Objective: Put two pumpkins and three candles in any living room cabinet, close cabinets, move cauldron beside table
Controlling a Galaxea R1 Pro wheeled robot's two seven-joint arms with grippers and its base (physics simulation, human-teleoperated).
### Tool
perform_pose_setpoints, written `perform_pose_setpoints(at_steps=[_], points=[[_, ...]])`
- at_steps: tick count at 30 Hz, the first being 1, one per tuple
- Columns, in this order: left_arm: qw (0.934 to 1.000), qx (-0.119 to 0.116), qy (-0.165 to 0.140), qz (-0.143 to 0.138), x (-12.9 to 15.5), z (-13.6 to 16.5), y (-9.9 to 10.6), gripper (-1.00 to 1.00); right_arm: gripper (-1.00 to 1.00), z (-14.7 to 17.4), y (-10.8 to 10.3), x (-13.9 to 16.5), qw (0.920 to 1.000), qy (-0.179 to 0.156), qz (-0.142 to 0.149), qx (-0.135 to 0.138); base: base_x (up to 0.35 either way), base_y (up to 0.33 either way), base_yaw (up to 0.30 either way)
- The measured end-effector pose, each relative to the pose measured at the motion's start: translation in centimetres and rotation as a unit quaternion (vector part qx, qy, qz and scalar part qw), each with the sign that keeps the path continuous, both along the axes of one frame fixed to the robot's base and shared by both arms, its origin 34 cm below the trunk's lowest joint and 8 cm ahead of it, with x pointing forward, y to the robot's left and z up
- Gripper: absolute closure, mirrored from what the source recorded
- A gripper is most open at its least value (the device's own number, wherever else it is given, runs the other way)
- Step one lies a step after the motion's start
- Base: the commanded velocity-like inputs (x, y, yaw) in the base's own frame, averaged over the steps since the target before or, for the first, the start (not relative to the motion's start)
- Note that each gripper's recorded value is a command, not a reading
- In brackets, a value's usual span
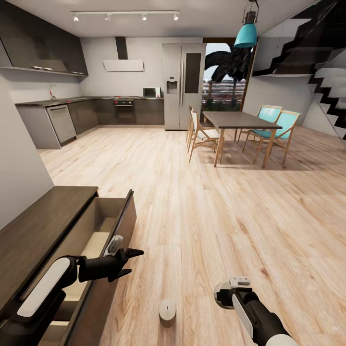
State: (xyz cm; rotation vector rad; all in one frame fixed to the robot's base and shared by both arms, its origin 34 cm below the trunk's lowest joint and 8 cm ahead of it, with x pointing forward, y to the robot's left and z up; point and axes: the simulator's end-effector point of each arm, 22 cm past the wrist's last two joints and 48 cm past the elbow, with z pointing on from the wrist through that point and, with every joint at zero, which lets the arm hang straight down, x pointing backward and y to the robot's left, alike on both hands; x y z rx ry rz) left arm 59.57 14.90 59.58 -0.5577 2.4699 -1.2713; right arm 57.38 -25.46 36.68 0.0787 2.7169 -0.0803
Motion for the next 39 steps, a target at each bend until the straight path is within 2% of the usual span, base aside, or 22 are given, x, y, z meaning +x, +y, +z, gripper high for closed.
perform_pose_setpoints(at_steps=[25,39], points=[[1.0,0.002,0.0,0.0,-0.01,-0.05,0.03,-1.0,1.0,-0.01,0.04,-0.03,1.0,0.001,-0.001,0.001,0.061,0.008,0.0],[1.0,0.003,0.0,0.0,-0.01,-0.06,0.05,-1.0,1.0,0.02,0.04,-0.01,1.0,0.0,-0.001,0.001,0.139,0.0,0.0]])
